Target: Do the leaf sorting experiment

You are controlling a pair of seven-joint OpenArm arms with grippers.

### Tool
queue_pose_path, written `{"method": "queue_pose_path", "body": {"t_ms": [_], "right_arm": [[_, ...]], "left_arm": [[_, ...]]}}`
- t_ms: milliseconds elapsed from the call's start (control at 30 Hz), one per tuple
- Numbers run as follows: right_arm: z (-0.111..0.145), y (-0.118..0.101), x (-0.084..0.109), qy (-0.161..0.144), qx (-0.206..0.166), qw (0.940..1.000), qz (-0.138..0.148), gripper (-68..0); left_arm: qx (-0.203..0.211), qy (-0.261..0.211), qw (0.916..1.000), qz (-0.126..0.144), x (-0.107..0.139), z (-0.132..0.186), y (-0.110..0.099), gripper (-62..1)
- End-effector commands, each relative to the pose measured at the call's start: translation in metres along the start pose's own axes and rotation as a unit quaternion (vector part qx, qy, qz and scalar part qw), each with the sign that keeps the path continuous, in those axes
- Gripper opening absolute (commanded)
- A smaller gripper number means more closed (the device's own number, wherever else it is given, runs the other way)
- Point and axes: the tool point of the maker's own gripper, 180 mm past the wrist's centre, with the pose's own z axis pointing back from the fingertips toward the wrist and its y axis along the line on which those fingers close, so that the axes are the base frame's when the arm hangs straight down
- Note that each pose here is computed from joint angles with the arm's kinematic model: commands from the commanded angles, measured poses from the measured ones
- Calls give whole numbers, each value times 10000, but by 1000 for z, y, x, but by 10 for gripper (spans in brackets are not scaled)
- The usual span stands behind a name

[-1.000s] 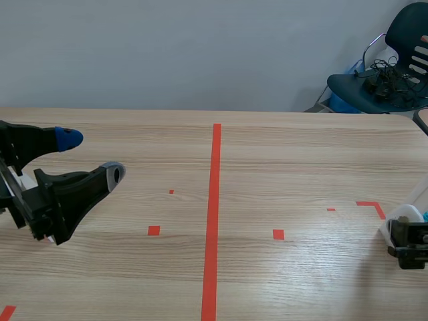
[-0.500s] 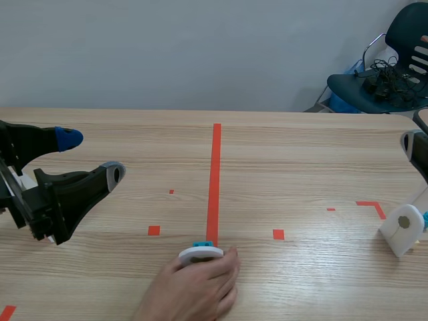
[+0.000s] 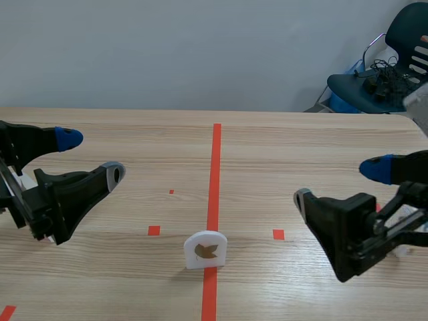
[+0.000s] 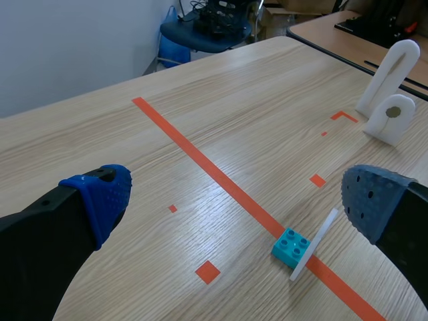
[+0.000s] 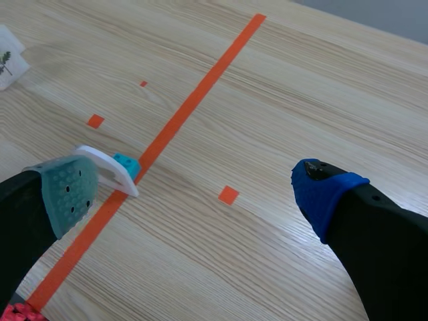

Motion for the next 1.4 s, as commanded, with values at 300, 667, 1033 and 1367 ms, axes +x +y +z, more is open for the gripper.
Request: {"method": "queue_pose_path", "body": {"t_ms": [300, 667, 1033, 1367], "right_arm": [[-6, 6, 15, -409, 2, 9991, 116, 4], [-5, -17, 17, -394, -559, 9973, 251, 4], [-5, -19, 8, -110, -315, 9970, 696, 4], [-52, 0, -37, 68, 782, 9954, 540, 4]], "left_arm": [[44, -154, 9999, 21, 7, 1, 3, 14], [4, 100, 9999, -116, 2, 5, 6, 14], [-80, 543, 9985, -52, -20, 21, 0, 14], [-82, 643, 9979, 15, -29, 26, -4, 14]]}}
